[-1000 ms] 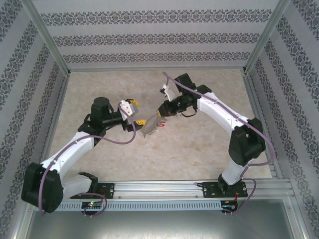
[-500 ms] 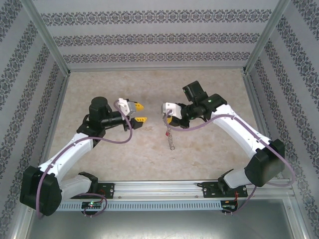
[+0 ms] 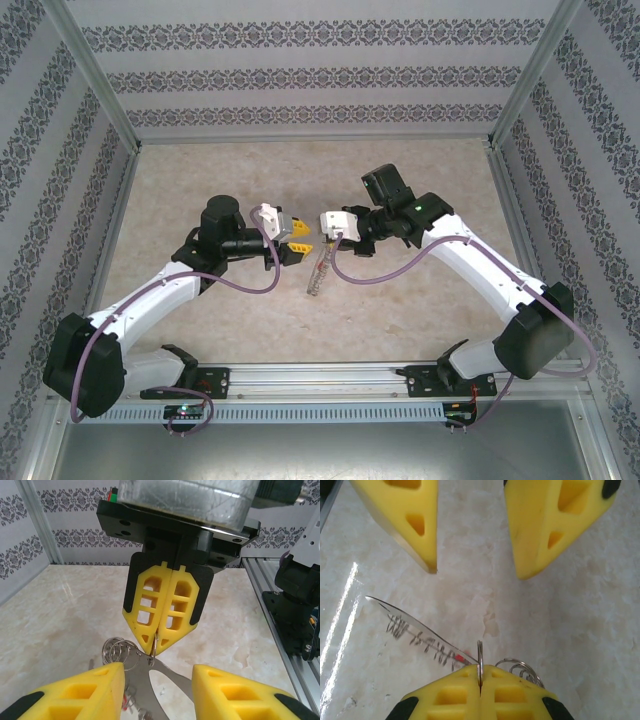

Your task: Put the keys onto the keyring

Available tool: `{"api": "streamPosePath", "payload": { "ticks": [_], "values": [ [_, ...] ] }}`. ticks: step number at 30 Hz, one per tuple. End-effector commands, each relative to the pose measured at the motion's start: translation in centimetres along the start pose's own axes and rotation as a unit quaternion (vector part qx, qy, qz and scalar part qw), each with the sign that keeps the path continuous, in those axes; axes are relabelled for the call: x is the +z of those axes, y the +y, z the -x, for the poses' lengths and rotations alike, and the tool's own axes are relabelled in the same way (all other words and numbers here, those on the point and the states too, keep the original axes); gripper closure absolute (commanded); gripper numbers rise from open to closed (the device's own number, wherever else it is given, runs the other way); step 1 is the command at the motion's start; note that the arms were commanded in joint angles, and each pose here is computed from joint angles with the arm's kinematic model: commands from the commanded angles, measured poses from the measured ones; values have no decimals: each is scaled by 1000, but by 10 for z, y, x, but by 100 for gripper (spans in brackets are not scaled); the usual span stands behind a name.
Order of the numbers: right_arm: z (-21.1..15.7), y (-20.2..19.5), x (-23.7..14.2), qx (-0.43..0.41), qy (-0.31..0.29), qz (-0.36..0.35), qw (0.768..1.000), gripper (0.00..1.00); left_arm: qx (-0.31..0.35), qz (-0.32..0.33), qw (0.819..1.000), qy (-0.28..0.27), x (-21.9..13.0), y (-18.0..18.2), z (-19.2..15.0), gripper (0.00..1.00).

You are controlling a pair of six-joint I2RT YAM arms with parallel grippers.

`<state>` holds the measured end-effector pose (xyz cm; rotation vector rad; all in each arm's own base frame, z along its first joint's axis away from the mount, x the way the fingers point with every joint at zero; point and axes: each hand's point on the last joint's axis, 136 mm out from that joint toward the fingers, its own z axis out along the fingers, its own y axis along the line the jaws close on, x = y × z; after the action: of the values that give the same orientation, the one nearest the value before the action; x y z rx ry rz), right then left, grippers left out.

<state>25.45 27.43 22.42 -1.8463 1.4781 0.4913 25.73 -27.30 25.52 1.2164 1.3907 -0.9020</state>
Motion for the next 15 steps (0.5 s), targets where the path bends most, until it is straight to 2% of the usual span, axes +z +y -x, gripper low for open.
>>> {"api": "streamPosePath", "payload": {
  "ticks": [1,11,15],
  "values": [
    [29,-3,-2,-28,-49,2,998,100,23,-22,999,-7,4,-5,11,65],
    [48,-3,-6,-28,-101,0,995,100,23,-16,1000,-12,10,-4,7,65],
    [52,-3,-5,-27,-117,-2,993,100,33,-14,999,-14,9,-5,9,75]
  ]
}}
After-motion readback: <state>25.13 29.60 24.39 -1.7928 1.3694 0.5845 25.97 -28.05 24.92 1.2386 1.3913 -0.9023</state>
